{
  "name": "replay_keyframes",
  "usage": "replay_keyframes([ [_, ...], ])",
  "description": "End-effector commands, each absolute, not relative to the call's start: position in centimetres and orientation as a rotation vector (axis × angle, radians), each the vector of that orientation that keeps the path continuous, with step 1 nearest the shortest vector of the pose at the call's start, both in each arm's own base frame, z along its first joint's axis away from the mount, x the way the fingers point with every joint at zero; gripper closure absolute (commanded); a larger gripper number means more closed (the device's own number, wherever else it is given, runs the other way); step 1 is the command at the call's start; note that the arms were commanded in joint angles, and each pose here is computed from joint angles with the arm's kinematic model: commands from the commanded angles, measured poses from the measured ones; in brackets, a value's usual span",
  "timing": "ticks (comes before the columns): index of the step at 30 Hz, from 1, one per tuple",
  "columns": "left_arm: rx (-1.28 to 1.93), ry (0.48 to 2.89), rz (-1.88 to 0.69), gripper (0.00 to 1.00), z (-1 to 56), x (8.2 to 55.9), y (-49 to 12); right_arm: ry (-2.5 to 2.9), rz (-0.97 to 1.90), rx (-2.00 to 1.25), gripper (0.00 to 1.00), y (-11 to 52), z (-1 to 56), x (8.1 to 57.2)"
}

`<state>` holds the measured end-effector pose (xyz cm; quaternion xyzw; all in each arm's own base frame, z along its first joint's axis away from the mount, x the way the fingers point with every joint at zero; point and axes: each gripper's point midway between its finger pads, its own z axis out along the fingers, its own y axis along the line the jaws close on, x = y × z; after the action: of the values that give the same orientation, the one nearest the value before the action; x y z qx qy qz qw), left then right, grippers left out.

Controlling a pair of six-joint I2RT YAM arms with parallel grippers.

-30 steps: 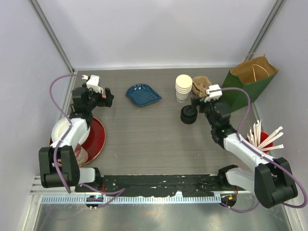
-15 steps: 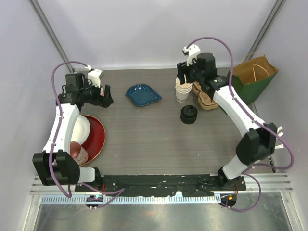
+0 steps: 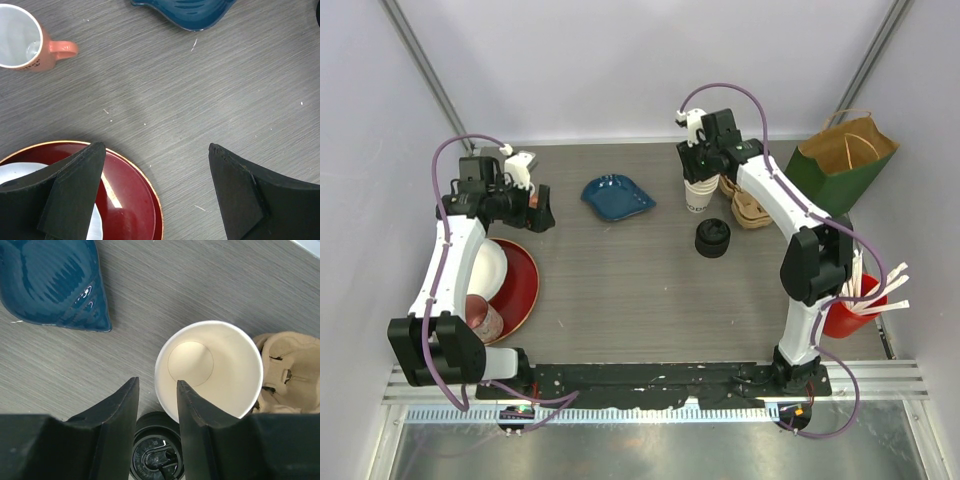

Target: Pack the takeout coffee

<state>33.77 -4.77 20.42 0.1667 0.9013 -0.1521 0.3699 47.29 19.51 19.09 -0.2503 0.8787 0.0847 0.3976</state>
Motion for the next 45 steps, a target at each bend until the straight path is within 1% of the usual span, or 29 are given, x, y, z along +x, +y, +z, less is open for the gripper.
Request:
replay_keyframes([
  [1,0.429,2.282,-0.367,0.12,21.7,33.6,-4.7,2.181,0.209,-0.657,0.62,20.2,20.9,48.2],
  [3,0.420,2.282,-0.336,0.12,21.7,33.8,-4.3,2.189,0.207,-0.657,0.64,20.2,20.5,48.3],
  [9,0.433,2.280,-0.333,0.12,21.8,33.7,-4.2,2.197,0.198,-0.670,0.65,20.3,20.0,48.4],
  [11,0.434,2.278,-0.335,0.12,21.9,33.6,-4.3,2.199,0.195,-0.675,0.66,20.4,19.9,48.4],
  [14,0.433,2.279,-0.337,0.12,21.9,33.7,-4.3,2.205,0.186,-0.676,0.76,20.4,19.6,48.6],
  [15,0.436,2.277,-0.337,0.12,22.0,33.7,-4.3,2.203,0.187,-0.678,0.83,20.4,19.8,48.6],
  [21,0.446,2.276,-0.346,0.12,21.9,33.5,-4.5,2.187,0.183,-0.682,0.99,20.4,20.6,48.2],
  [25,0.453,2.271,-0.351,0.12,22.0,33.5,-4.6,2.178,0.161,-0.678,0.99,20.1,21.4,48.0],
  [33,0.473,2.260,-0.361,0.12,22.2,33.4,-4.9,2.102,0.029,-0.639,0.99,19.0,25.0,47.8],
  [39,0.490,2.249,-0.355,0.12,22.4,33.4,-4.9,2.064,0.005,-0.635,0.99,18.6,26.6,47.7],
  [42,0.494,2.247,-0.356,0.12,22.4,33.4,-5.0,2.062,0.003,-0.645,0.99,18.8,26.5,47.7],
  [45,0.486,2.248,-0.382,0.12,22.2,33.5,-5.4,2.090,0.010,-0.660,0.99,19.1,25.1,47.5],
])
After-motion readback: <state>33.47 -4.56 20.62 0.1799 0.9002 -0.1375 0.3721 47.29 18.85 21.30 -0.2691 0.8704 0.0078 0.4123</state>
